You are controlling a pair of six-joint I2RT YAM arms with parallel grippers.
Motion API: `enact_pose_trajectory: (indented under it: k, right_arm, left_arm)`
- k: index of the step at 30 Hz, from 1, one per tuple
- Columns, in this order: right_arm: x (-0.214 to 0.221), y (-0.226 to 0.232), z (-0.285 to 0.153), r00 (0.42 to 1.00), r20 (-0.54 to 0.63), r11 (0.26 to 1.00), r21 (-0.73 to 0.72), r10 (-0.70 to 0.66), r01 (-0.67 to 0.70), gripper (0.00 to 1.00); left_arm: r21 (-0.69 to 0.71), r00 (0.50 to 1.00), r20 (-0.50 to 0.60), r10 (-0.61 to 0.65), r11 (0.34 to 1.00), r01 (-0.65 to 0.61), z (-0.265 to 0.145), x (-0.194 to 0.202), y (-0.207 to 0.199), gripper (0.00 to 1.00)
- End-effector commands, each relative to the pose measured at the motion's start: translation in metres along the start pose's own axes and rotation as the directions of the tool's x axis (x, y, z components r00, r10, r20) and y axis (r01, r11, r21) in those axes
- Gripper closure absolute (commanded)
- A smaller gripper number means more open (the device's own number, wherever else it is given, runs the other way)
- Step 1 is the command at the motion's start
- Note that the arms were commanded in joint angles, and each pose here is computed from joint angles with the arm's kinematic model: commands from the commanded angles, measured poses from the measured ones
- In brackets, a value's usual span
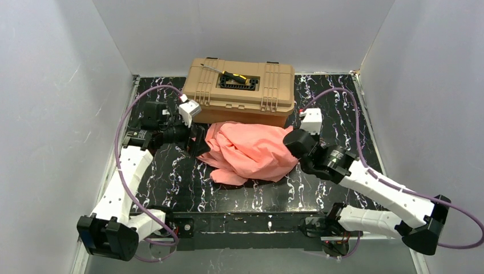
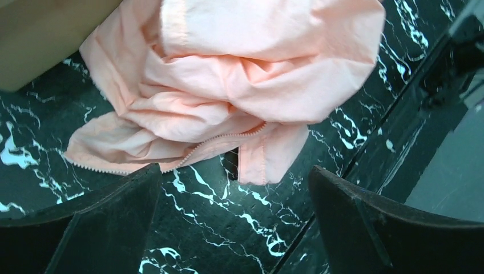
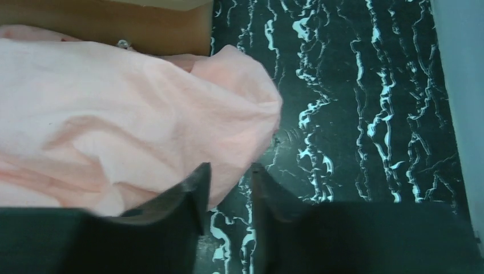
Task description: Zip up the jacket
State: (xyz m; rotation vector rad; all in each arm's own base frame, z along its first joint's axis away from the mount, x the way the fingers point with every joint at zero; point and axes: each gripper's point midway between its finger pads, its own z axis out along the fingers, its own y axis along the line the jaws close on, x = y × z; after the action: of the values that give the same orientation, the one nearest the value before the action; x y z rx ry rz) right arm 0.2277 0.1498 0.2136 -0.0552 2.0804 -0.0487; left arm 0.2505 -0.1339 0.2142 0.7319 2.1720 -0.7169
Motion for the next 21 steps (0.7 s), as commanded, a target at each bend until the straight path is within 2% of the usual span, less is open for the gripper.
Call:
enact_pose_trajectory:
  k: [1, 2, 3, 6, 9, 12, 13, 15, 16, 17, 18, 21]
  right_arm:
    - [0.008, -0.005, 0.003, 0.993, -0.111, 0.999, -0.012, -0.031, 0.030, 0.33]
    - [0.018, 0.002, 0.007, 0.988, -0.148, 0.999, -0.030, -0.046, 0.042, 0.15]
    - [0.027, 0.012, 0.011, 0.983, -0.178, 0.998, -0.054, -0.052, 0.043, 0.04]
    - [0.044, 0.053, 0.020, 0.975, -0.218, 0.977, -0.211, -0.028, -0.019, 0.02]
    - [0.061, 0.095, 0.025, 0.968, -0.251, 0.919, -0.384, -0.005, -0.094, 0.02]
    - [0.079, 0.115, 0.033, 0.953, -0.302, 0.893, -0.431, -0.012, -0.126, 0.03]
    - [0.081, 0.117, 0.037, 0.952, -0.305, 0.896, -0.426, -0.015, -0.123, 0.10]
    - [0.073, 0.118, 0.040, 0.958, -0.285, 0.904, -0.414, -0.023, -0.101, 0.32]
    - [0.062, 0.117, 0.039, 0.965, -0.261, 0.907, -0.412, -0.024, -0.089, 0.54]
    - [0.050, 0.114, 0.036, 0.972, -0.233, 0.912, -0.404, -0.024, -0.075, 0.80]
    - [0.032, 0.111, 0.031, 0.980, -0.196, 0.912, -0.405, -0.019, -0.063, 0.96]
    - [-0.021, 0.099, 0.009, 0.995, -0.099, 0.914, -0.404, -0.017, -0.025, 0.99]
  left_arm:
    - [0.090, 0.973, 0.056, 0.225, 0.969, -0.229, -0.018, -0.007, -0.031, 0.01]
    - [0.108, 0.963, 0.068, 0.261, 0.958, -0.267, -0.020, -0.006, -0.036, 0.01]
    - [0.128, 0.949, 0.077, 0.305, 0.941, -0.313, -0.023, -0.004, -0.040, 0.01]
    - [0.133, 0.909, 0.097, 0.406, 0.899, -0.416, -0.026, -0.004, -0.042, 0.01]
    - [0.136, 0.898, 0.107, 0.427, 0.888, -0.439, -0.026, -0.006, -0.043, 0.01]
    - [0.155, 0.900, 0.114, 0.420, 0.887, -0.434, -0.025, -0.004, -0.046, 0.01]
    - [0.154, 0.898, 0.119, 0.424, 0.885, -0.438, -0.025, -0.004, -0.046, 0.01]
    - [0.146, 0.892, 0.126, 0.434, 0.882, -0.449, -0.024, -0.002, -0.046, 0.01]
    - [0.143, 0.887, 0.130, 0.443, 0.877, -0.459, -0.024, 0.000, -0.046, 0.01]
    - [0.142, 0.880, 0.135, 0.456, 0.870, -0.472, -0.024, 0.002, -0.046, 0.01]
    - [0.146, 0.870, 0.146, 0.470, 0.860, -0.489, -0.023, 0.002, -0.048, 0.00]
    - [0.164, 0.837, 0.196, 0.511, 0.824, -0.542, -0.024, -0.001, -0.055, 0.01]
